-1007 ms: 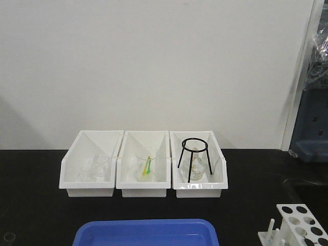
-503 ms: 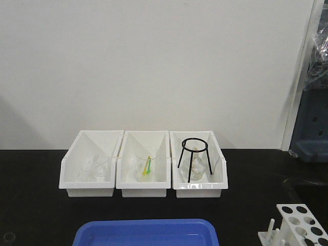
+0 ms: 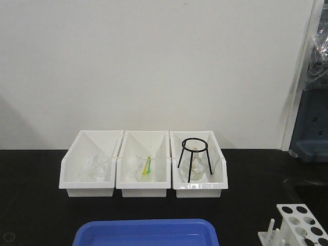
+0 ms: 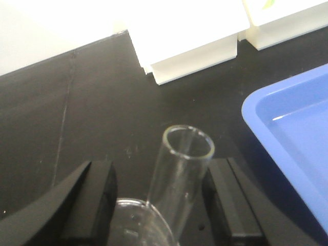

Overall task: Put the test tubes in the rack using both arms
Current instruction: 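Close the left gripper on the test tube and lift it out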

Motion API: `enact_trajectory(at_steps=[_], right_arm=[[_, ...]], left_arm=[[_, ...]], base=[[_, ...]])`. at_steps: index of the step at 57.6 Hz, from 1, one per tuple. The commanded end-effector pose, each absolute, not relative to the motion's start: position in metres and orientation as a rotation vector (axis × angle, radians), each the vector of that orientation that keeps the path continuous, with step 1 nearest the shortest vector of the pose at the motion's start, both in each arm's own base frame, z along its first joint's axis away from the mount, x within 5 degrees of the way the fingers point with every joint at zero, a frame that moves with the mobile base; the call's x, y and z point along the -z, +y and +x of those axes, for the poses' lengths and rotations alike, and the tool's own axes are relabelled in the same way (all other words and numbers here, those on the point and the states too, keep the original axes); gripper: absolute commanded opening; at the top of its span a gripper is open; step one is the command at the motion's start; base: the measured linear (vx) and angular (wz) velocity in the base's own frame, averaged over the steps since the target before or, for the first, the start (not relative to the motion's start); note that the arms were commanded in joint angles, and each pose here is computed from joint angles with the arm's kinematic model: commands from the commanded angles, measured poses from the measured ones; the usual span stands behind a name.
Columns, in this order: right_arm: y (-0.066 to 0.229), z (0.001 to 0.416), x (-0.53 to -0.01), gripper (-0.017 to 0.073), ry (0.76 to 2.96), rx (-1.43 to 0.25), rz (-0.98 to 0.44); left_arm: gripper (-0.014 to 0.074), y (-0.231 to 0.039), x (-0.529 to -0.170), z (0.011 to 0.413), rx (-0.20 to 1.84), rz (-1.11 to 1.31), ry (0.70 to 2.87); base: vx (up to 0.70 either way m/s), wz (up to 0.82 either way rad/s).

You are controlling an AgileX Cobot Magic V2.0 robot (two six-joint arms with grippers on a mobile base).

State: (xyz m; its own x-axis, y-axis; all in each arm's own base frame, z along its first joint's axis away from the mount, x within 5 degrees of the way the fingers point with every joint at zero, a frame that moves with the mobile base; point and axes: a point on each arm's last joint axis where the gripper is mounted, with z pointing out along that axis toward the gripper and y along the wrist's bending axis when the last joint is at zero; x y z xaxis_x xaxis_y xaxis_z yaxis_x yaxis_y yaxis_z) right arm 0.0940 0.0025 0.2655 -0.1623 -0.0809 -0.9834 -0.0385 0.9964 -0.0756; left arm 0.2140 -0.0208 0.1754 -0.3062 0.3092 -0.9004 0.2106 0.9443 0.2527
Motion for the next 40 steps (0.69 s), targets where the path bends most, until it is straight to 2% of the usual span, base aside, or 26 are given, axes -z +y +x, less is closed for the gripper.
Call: enact_trajectory(at_steps=[1, 30, 39, 40], right_arm=[[0.0026, 0.0963, -0.2826, 0.0477, 1.633, 0.05, -0.097], [0.0026, 0.0963, -0.2826, 0.0477, 1.633, 0.051, -0.098], [0.0026, 0.0963, -0.2826, 0.0477, 1.633, 0.051, -0.098], [0.0026, 0.0963, -0.2826, 0.0477, 1.633, 0.051, -0.098]], left_arm=[[0.0502, -0.0229, -0.1934, 0.2225, -0.094, 0.334, 1.746], [0.0495, -0.0236, -0.1866, 0.228, -0.092, 0.331, 1.73], [0.043, -0.0237, -0.1893, 0.2284, -0.092, 0.325, 1.701], [0.0367, -0.0237, -0.1891, 0.2284, -0.092, 0.325, 1.703]], base=[[0.0, 0.0], [0.0, 0.0], [0.0, 0.0], [0.0, 0.0]])
